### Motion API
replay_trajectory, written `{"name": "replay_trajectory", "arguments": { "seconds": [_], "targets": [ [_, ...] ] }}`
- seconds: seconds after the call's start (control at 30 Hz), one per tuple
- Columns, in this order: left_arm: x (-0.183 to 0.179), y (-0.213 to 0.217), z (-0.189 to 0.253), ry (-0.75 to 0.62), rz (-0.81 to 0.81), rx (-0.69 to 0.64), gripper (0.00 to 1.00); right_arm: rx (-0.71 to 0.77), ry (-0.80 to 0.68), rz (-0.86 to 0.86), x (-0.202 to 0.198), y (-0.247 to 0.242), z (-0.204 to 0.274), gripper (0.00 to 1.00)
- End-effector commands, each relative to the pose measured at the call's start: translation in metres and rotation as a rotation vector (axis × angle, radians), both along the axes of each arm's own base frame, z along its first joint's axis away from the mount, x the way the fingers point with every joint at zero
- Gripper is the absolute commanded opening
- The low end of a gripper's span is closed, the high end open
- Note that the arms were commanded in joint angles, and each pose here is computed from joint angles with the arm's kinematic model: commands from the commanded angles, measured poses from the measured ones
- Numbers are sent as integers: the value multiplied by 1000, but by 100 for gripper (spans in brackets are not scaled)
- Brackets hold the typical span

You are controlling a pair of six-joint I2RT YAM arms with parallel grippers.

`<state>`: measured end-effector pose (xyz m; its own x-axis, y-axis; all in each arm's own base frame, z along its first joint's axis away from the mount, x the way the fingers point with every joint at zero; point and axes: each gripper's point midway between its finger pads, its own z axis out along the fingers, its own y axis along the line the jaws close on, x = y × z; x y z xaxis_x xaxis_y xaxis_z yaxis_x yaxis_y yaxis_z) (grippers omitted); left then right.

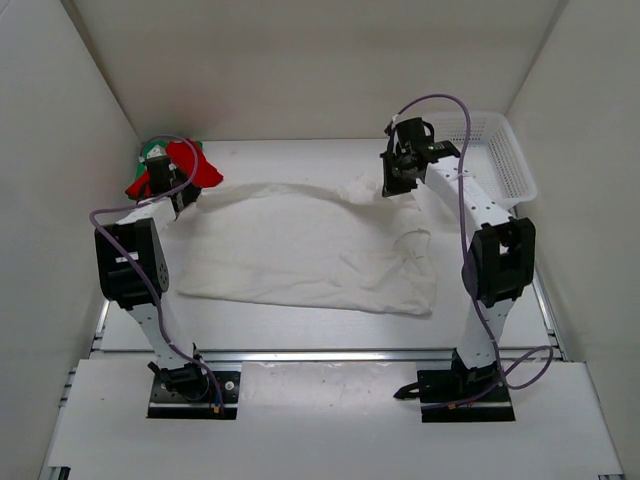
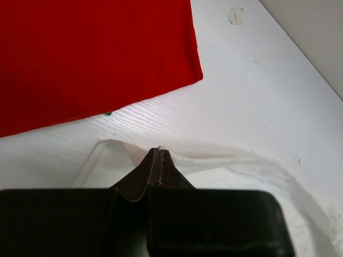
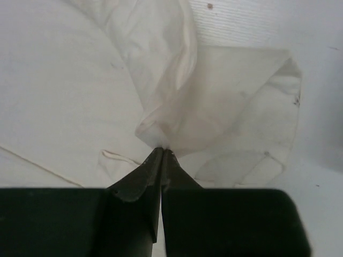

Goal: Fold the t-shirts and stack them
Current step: Fold the other side of the tshirt into a rectangle

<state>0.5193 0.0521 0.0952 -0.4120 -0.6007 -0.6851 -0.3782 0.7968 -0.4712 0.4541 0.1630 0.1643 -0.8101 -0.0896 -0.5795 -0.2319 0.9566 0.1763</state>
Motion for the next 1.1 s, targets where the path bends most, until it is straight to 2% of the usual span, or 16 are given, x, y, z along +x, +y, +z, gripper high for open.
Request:
{"name": "replay_trajectory", "arguments": {
  "seconds": [0.0,0.27,0.53,0.63,0.87,1.0,1.07],
  "targets": [
    [1,-8,54,-127,-32,-2,0,26,-159,-54,22,-20,21,0],
    [-41,9,35,-97,19,-11,0,124,-181,-106,-28,-36,3,0],
    [-76,18,44,-113,67,5,0,180,-233,-216,-75,-65,4,0],
    [-86,24,37,-81,79,7,0,205,-242,-232,-93,-72,2,0],
    [-97,20,34,-84,75,-40,0,193,-275,-254,-124,-79,2,0],
    [-106,16,30,-62,72,-22,0,172,-286,-252,-141,-81,1,1],
    [-112,12,26,-53,69,-62,0,167,-285,-243,-153,-80,-1,0]
  ]
}}
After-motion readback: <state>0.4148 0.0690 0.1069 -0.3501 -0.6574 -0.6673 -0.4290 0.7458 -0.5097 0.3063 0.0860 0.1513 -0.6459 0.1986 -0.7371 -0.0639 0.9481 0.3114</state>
